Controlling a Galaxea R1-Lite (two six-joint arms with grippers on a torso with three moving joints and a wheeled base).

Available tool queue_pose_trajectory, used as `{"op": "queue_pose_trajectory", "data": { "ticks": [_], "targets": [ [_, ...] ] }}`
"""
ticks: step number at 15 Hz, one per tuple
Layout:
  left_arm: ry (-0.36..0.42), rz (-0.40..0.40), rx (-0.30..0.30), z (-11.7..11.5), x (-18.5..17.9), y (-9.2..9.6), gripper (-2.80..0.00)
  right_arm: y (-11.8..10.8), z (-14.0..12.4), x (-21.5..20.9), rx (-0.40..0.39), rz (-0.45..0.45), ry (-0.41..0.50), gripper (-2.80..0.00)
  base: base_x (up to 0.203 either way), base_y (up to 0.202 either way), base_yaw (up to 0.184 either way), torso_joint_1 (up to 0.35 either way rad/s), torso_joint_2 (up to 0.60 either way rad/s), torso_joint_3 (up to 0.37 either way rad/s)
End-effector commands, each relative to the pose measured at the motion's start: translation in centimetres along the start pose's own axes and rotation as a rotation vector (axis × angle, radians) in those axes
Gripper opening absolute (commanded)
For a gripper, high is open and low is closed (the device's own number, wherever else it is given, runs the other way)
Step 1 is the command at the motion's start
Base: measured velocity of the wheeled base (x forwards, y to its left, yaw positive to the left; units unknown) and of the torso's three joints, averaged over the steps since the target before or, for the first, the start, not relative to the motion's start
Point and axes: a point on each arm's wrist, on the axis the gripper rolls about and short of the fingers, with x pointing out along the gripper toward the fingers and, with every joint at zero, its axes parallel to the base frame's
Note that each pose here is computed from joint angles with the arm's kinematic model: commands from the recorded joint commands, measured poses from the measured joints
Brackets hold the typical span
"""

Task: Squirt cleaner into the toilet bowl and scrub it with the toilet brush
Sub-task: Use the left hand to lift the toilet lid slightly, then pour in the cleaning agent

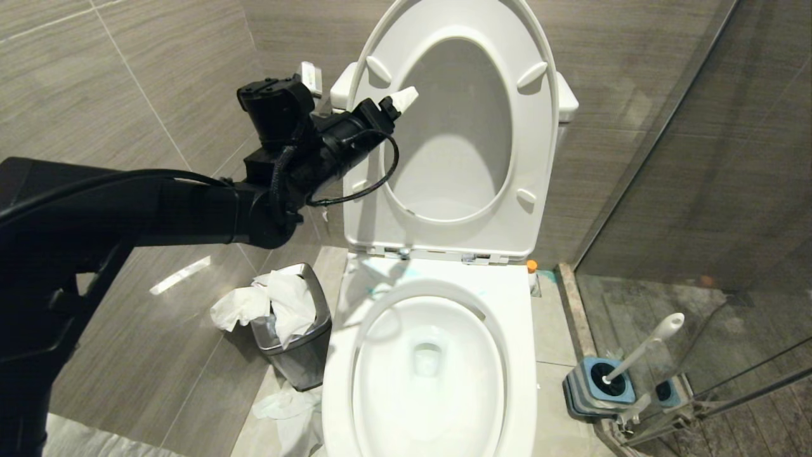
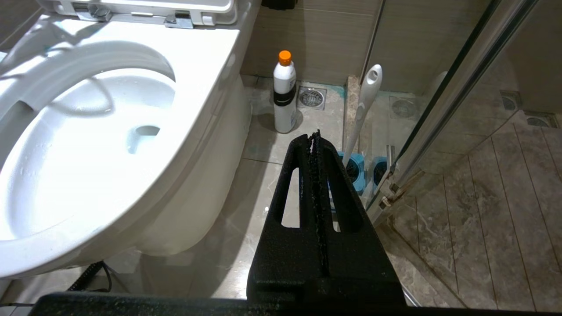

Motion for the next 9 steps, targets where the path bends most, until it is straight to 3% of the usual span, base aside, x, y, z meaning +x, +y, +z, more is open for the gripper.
{"op": "queue_pose_trajectory", "data": {
  "ticks": [1, 3, 6, 9],
  "targets": [
    [0.001, -0.007, 0.014, -0.2, 0.1, -0.2, 0.0, 0.0, 0.0, 0.0, 0.0, 0.0, 0.001, -2.8, 0.0, 0.0, 0.0, 0.0, 0.0, 0.0],
    [-0.028, -0.012, 0.026, 0.5, 0.1, -0.9, 0.0, 0.0, 0.0, 0.0, 0.0, 0.001, 0.0, -2.8, 0.0, 0.0, 0.0, 0.0, 0.0, 0.0],
    [-0.061, -0.047, 0.013, 3.6, -1.2, -4.0, 0.0, 0.0, 0.0, 0.0, 0.0, -0.001, 0.0, -2.8, 0.0, 0.0, 0.0, 0.0, 0.0, 0.0],
    [-0.044, -0.081, -0.117, 7.9, -4.8, -9.5, 0.0, 0.0, 0.0, 0.0, 0.0, -0.001, 0.0, -2.8, 0.0, 0.0, 0.0, 0.0, 0.0, 0.0]
  ]
}}
